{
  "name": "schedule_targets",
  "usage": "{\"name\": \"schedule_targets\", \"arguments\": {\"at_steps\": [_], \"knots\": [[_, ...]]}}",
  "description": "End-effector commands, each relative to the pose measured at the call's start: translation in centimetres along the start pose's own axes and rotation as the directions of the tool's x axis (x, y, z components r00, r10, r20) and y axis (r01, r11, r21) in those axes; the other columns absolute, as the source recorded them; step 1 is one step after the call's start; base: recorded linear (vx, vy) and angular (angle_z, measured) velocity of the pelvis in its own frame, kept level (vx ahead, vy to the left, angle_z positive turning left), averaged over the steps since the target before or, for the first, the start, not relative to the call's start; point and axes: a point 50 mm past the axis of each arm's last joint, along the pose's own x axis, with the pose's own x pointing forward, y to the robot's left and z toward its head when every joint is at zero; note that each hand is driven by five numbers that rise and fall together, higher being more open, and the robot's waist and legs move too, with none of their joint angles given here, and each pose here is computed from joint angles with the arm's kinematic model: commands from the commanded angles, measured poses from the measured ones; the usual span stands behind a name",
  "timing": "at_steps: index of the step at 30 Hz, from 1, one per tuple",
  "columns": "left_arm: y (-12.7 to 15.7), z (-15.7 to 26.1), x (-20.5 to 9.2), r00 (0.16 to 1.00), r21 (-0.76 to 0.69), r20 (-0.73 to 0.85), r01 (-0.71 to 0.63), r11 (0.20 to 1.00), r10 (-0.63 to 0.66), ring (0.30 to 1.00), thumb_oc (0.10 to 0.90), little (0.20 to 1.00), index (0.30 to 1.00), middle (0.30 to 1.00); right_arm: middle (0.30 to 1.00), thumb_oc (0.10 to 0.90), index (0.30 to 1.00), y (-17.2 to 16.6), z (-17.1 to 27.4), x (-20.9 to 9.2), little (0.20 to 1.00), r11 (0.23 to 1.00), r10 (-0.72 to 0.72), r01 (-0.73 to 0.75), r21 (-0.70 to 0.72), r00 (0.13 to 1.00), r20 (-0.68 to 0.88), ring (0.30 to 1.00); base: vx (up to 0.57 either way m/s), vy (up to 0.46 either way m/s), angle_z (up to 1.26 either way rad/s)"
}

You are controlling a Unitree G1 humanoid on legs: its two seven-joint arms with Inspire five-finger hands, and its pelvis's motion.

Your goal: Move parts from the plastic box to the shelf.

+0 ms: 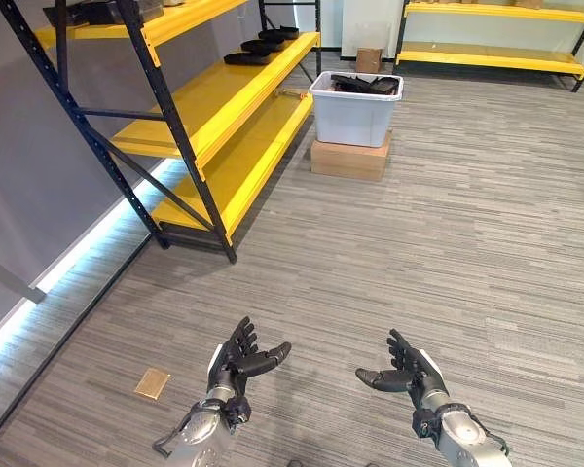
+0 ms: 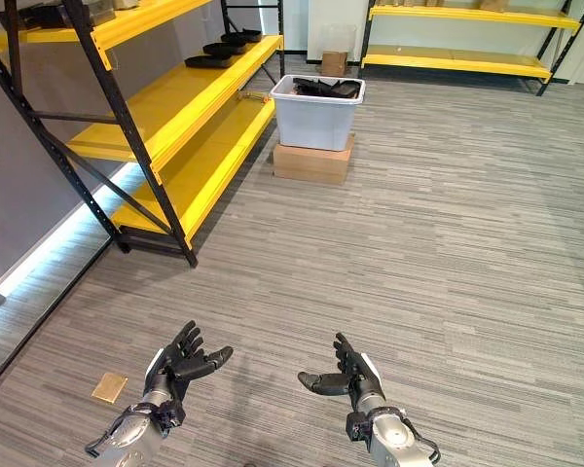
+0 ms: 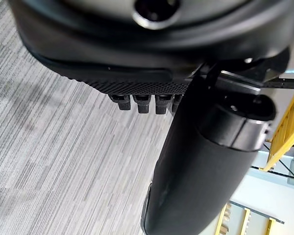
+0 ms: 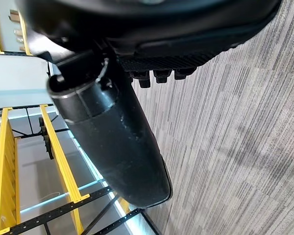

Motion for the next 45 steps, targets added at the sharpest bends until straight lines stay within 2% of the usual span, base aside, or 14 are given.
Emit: {"name": "schedule_targets", "arguments": {"at_steps": [1, 10, 22, 27, 32, 41, 45], "knots": [[-1.1, 4.6, 1.4, 0.976, -0.025, 0.211, 0.063, 0.998, -0.056, 1.000, 0.900, 1.000, 1.000, 1.000, 1.000, 0.900, 1.000, 0.9, 5.3, 1.2, 1.000, 0.998, 0.049, -0.054, 0.016, 0.970, 0.236, 1.000, 0.00, 0.000, 0.00], [-1.1, 4.2, 1.3, 0.980, -0.022, 0.191, 0.069, 0.997, -0.063, 1.000, 0.900, 1.000, 1.000, 1.000, 1.000, 0.900, 1.000, 0.9, 5.0, 1.2, 1.000, 0.998, 0.055, -0.058, 0.011, 0.973, 0.222, 1.000, 0.00, 0.000, 0.00], [-0.6, 4.3, 1.2, 0.979, 0.089, 0.193, 0.055, 0.995, -0.071, 1.000, 0.900, 1.000, 1.000, 1.000, 1.000, 0.900, 1.000, 0.9, 5.2, 1.3, 1.000, 0.998, 0.051, -0.054, 0.010, 0.972, 0.228, 1.000, 0.00, 0.000, 0.00], [0.1, 4.6, 1.1, 0.976, 0.204, 0.202, 0.034, 0.978, -0.076, 1.000, 0.900, 1.000, 1.000, 1.000, 1.000, 0.900, 1.000, 0.7, 5.4, 1.4, 1.000, 0.999, 0.045, -0.049, 0.012, 0.971, 0.234, 1.000, 0.00, 0.000, 0.00], [0.4, 4.9, 1.0, 0.975, 0.199, 0.214, 0.018, 0.980, -0.061, 1.000, 0.900, 1.000, 1.000, 1.000, 1.000, 0.900, 1.000, 0.8, 5.9, 1.7, 1.000, 0.998, 0.055, -0.057, 0.001, 0.968, 0.244, 1.000, 0.00, 0.000, 0.00], [-0.9, 7.2, 1.9, 0.951, 0.219, 0.287, 0.049, 0.975, -0.113, 1.000, 0.900, 1.000, 1.000, 1.000, 1.000, 0.900, 1.000, 1.5, 8.1, 2.6, 1.000, 0.997, 0.079, -0.081, -0.008, 0.950, 0.301, 1.000, -0.04, 0.112, 0.00], [-1.5, 8.3, 1.9, 0.934, 0.299, 0.323, 0.056, 0.953, -0.156, 1.000, 0.900, 1.000, 1.000, 1.000, 1.000, 0.900, 1.000, 1.6, 8.0, 2.4, 1.000, 0.996, 0.082, -0.085, -0.003, 0.949, 0.304, 1.000, -0.01, 0.200, 0.15]]}}
